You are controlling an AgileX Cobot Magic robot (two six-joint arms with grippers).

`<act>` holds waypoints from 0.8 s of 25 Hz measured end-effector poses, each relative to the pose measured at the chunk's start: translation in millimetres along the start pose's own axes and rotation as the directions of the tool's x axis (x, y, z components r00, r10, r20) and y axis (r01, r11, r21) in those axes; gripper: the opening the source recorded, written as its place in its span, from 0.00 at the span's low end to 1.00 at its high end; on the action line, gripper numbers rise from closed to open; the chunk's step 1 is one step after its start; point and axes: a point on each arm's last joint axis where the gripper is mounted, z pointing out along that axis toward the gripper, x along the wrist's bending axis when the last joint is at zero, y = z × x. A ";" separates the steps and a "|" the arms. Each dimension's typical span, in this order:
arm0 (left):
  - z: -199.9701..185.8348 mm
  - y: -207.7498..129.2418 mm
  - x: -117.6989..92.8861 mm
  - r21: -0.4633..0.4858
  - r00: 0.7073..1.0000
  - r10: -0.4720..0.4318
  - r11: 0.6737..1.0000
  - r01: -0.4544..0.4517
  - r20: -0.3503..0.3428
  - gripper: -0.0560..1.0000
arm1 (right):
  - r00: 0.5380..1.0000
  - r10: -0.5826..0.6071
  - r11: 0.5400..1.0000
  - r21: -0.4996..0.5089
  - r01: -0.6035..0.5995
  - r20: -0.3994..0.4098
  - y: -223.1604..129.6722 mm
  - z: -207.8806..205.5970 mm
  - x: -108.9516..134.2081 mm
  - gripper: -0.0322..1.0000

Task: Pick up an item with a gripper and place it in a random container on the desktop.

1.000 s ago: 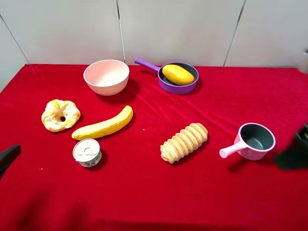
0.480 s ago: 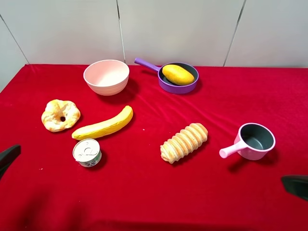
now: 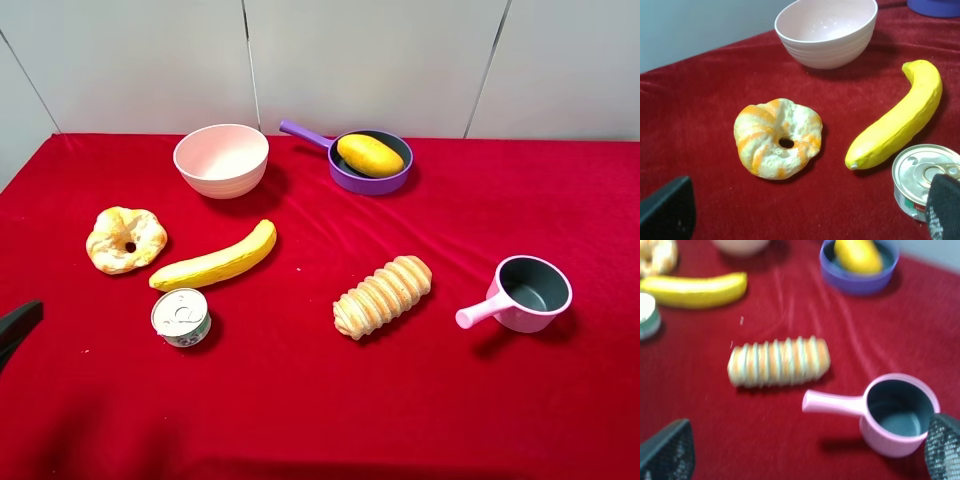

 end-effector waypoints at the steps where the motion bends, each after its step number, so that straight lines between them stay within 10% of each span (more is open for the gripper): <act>1: 0.0 0.0 0.0 0.000 1.000 0.000 1.000 0.000 0.000 0.91 | 1.000 0.001 1.000 -0.013 -0.001 0.004 -0.7 -1.6 0.2 0.70; 20: 0.0 0.0 0.0 0.000 1.000 0.000 1.000 0.000 0.000 0.91 | 0.972 0.105 0.994 -0.019 -0.104 0.210 0.5 1.0 -0.9 0.70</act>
